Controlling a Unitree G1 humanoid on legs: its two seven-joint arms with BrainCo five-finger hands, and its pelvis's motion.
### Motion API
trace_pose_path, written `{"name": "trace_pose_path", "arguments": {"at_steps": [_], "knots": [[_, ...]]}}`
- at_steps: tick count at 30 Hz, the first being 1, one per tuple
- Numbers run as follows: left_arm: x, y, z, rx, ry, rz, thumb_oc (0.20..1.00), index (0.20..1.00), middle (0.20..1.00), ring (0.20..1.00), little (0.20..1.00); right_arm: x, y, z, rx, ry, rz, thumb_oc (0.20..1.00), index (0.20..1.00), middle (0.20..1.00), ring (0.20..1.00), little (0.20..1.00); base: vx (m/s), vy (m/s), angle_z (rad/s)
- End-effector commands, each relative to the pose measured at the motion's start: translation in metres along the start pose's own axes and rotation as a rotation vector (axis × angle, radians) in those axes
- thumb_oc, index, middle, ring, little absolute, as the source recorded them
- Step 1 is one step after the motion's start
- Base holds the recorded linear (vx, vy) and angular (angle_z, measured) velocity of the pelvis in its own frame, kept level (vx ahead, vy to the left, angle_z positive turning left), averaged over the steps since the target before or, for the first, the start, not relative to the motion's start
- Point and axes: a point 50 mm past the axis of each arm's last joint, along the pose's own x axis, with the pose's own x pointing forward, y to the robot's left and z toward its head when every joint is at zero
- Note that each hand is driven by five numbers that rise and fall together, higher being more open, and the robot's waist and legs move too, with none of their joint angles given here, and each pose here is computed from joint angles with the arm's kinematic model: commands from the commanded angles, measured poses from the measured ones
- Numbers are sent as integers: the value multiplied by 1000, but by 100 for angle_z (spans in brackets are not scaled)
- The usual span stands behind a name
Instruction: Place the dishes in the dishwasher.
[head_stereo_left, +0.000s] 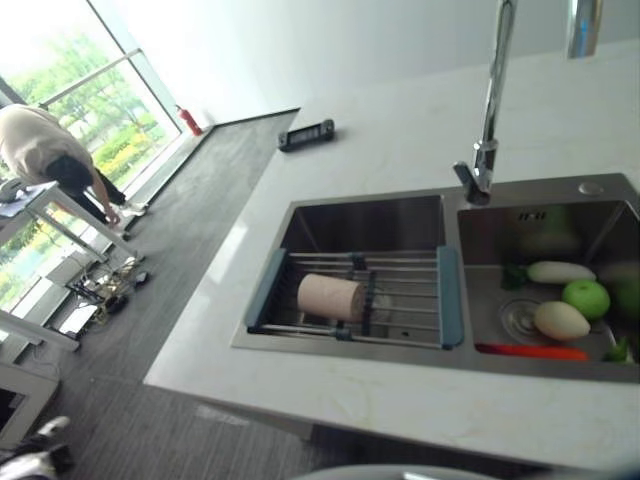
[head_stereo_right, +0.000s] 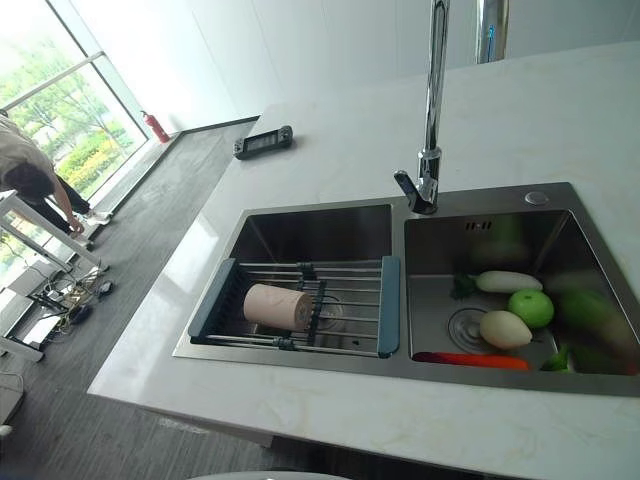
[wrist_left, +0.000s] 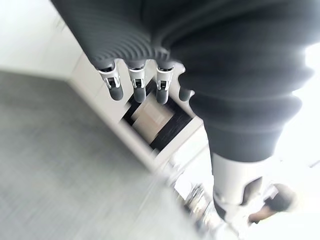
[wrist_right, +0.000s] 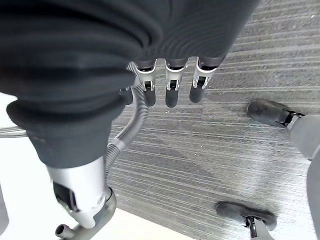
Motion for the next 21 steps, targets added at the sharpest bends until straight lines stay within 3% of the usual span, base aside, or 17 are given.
{"name": "trace_pose_path", "arguments": {"at_steps": [1, 4, 10, 12, 13, 14, 16, 18, 21], "knots": [[-9, 53, 91, 121, -334, 136, 1000, 1000, 1000, 1000, 1000, 11, 40, 17, 116, -50, 51, 1000, 1000, 1000, 1000, 1000, 10, -90, 14], [-44, 82, 180, 123, -611, 210, 1000, 1000, 1000, 1000, 1000, 6, 32, -13, 144, 38, -21, 1000, 1000, 1000, 1000, 1000, 39, -106, 10], [-101, 87, 252, 237, -987, 227, 1000, 1000, 1000, 1000, 1000, 1, 28, -35, 300, 123, -61, 1000, 1000, 1000, 1000, 1000, 60, -50, -10], [-127, 70, 273, 285, -1120, 154, 1000, 1000, 1000, 1000, 1000, -1, 29, -44, 347, 169, -58, 1000, 1000, 1000, 1000, 1000, 28, -33, -26], [-147, 52, 284, 326, -1230, 76, 1000, 1000, 1000, 1000, 1000, -2, 31, -50, 344, 196, -59, 1000, 1000, 1000, 1000, 1000, 48, -58, -33], [-181, 13, 291, 360, -1383, -94, 1000, 1000, 1000, 1000, 1000, -3, 36, -55, 325, 215, -52, 1000, 1000, 1000, 1000, 1000, 69, -69, -39], [-204, -19, 288, 403, -1494, -226, 1000, 1000, 1000, 1000, 1000, -3, 40, -56, 337, 214, -48, 1000, 1000, 1000, 1000, 1000, 70, -42, -42], [-227, -53, 277, 468, -1575, -372, 1000, 1000, 1000, 1000, 1000, -3, 42, -58, 351, 211, -45, 1000, 1000, 1000, 1000, 1000, 65, -10, -36], [-230, -98, 250, 655, -1558, -529, 1000, 1000, 1000, 1000, 1000, -7, 35, -67, 368, 230, -73, 1000, 1000, 1000, 1000, 1000, 101, 74, -35]]}}
